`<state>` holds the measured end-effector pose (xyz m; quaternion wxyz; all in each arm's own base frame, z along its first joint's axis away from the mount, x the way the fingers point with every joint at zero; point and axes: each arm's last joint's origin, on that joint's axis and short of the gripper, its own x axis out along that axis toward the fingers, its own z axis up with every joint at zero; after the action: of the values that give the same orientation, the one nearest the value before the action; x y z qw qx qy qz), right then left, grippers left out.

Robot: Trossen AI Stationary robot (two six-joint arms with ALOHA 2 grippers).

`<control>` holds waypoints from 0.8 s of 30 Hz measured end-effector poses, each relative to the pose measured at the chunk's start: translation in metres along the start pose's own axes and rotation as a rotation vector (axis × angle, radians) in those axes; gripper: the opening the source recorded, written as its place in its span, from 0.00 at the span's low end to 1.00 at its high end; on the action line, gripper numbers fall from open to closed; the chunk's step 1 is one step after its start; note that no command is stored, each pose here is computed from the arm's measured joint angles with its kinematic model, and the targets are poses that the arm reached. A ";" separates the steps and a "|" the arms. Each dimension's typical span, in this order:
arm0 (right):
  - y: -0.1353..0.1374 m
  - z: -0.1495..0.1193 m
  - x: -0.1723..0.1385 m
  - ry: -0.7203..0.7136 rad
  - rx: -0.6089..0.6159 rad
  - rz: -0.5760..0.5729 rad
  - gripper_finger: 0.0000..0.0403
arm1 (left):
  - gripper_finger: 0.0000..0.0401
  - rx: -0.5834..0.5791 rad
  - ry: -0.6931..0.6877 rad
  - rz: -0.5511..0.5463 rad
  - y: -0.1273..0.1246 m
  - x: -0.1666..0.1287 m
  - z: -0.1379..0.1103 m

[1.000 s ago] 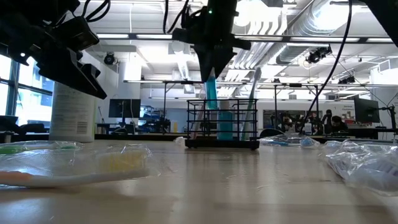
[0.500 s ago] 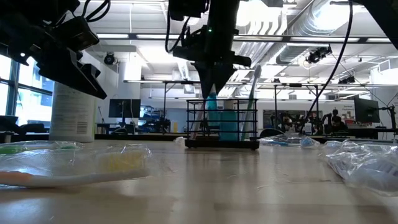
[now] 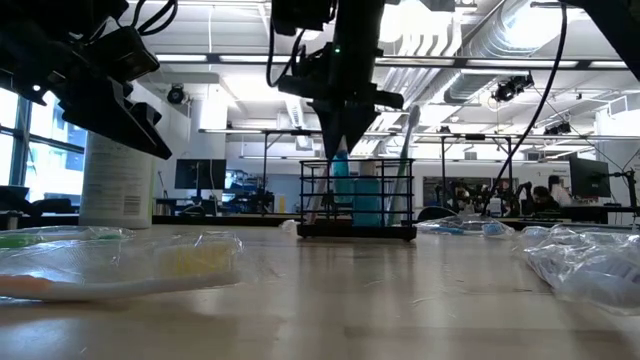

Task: Pick & Place toothbrushing station
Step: Put the mouthwash into the mesh organizer

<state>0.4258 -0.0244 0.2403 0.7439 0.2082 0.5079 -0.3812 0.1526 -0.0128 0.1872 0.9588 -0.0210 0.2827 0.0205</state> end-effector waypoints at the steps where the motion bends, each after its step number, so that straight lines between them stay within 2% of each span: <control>1: -0.001 0.001 0.000 0.002 0.000 0.001 0.22 | 0.47 0.000 0.000 0.000 0.000 0.000 0.000; 24: -0.012 0.011 0.006 0.058 0.041 0.036 0.22 | 0.47 0.000 0.003 0.000 0.000 0.000 0.000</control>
<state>0.4245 -0.0422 0.2399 0.7312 0.2438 0.5174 -0.3718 0.1524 -0.0127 0.1870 0.9584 -0.0209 0.2841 0.0205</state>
